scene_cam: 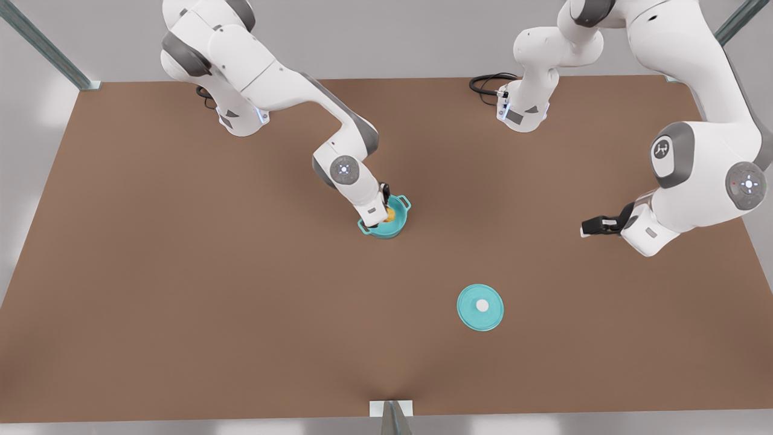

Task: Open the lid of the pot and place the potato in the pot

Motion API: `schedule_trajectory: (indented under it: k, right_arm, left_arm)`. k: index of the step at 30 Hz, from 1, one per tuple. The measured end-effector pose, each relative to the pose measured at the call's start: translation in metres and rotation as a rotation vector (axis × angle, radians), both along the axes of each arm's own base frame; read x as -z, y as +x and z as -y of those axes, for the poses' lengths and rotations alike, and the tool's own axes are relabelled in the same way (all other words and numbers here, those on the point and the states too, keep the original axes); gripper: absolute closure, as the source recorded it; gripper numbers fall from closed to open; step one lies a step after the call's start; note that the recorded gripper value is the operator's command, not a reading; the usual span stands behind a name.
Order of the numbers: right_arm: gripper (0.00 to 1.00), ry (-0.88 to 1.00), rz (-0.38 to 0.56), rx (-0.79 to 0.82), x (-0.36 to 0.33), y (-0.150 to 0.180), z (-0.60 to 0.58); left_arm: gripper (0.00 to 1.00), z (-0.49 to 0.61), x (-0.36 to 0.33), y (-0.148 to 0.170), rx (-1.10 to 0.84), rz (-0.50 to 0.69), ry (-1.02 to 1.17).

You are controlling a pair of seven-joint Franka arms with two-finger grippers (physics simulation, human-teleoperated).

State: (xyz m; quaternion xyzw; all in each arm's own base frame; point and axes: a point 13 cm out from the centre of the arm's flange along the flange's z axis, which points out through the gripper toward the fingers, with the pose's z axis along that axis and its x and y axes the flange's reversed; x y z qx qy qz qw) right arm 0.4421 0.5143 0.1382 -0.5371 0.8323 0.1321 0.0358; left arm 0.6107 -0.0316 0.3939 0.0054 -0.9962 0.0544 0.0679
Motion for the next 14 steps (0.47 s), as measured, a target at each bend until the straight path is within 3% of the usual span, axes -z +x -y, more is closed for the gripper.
schedule_trajectory:
  k: [1,2,3,7,8,11,12,14]
  right_arm:
    - [0.46,-0.001,-0.001,0.004,0.001,0.000,0.000]
    - [0.07,-0.003,0.000,0.009,0.001,0.000,0.000]
    - [0.00,-0.005,0.001,0.015,0.000,0.001,0.000]
    - [0.00,-0.011,0.013,0.052,-0.007,0.010,0.006]
    - [0.00,-0.014,0.045,0.095,-0.027,0.034,0.024]
    - [0.00,-0.075,0.198,0.430,-0.138,0.188,0.214]
    - [0.00,-0.110,0.221,0.561,-0.169,0.225,0.299]
    - [0.00,-0.172,0.187,0.761,-0.199,0.249,0.439]
  left_arm:
    - [0.00,0.000,0.000,0.000,0.001,0.001,0.004]
    - [0.00,-0.001,0.000,0.001,0.002,0.002,0.007]
    - [0.00,-0.002,0.000,0.001,0.001,0.003,0.009]
    - [0.00,-0.003,0.000,0.001,0.002,0.005,0.014]
    - [0.00,-0.004,0.000,0.002,0.001,0.005,0.015]
    - [0.00,-0.005,0.000,0.002,0.000,0.006,0.016]
    - [0.00,-0.005,0.000,0.002,0.000,0.006,0.016]
    - [0.00,-0.004,0.000,0.002,0.001,0.006,0.015]
